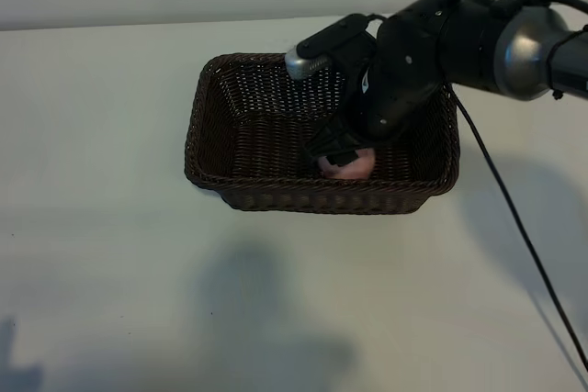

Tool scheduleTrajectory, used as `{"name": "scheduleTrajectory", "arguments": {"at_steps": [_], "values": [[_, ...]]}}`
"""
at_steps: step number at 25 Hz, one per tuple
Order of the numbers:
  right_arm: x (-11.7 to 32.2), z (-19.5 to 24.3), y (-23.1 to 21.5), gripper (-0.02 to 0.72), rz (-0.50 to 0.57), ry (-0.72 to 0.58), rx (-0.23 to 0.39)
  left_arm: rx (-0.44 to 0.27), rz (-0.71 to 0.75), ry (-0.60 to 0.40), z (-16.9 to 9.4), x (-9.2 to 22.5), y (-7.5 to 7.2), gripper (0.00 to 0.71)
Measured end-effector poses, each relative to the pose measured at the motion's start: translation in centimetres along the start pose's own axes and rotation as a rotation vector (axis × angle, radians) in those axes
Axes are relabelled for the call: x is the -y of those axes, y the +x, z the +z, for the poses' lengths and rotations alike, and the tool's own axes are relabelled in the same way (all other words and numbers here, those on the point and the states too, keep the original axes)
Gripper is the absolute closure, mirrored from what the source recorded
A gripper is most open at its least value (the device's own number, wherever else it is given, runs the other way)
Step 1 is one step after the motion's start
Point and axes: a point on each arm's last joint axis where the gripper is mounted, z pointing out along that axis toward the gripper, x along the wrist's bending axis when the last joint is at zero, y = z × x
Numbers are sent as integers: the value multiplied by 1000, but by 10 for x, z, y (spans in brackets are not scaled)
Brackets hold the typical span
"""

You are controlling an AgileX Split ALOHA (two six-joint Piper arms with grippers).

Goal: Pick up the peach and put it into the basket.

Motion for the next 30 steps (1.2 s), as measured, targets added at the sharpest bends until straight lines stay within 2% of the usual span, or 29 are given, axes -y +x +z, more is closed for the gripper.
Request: {"name": "scheduleTrajectory", "arguments": {"at_steps": [4,9,15,18,22,30], "values": [[-18,-25,2,55,-6,-29,-3,0,0,0,0,0,0,158],[-38,-54,2,105,-3,-49,1,0,0,0,0,0,0,158],[-49,-70,-21,115,56,-64,26,0,0,0,0,0,0,158],[-49,-75,-54,117,126,-59,59,0,0,0,0,0,0,158],[-39,-81,-118,118,249,-43,126,0,0,0,0,0,0,158],[11,-107,-248,119,513,-25,266,0,0,0,0,0,0,158]]}}
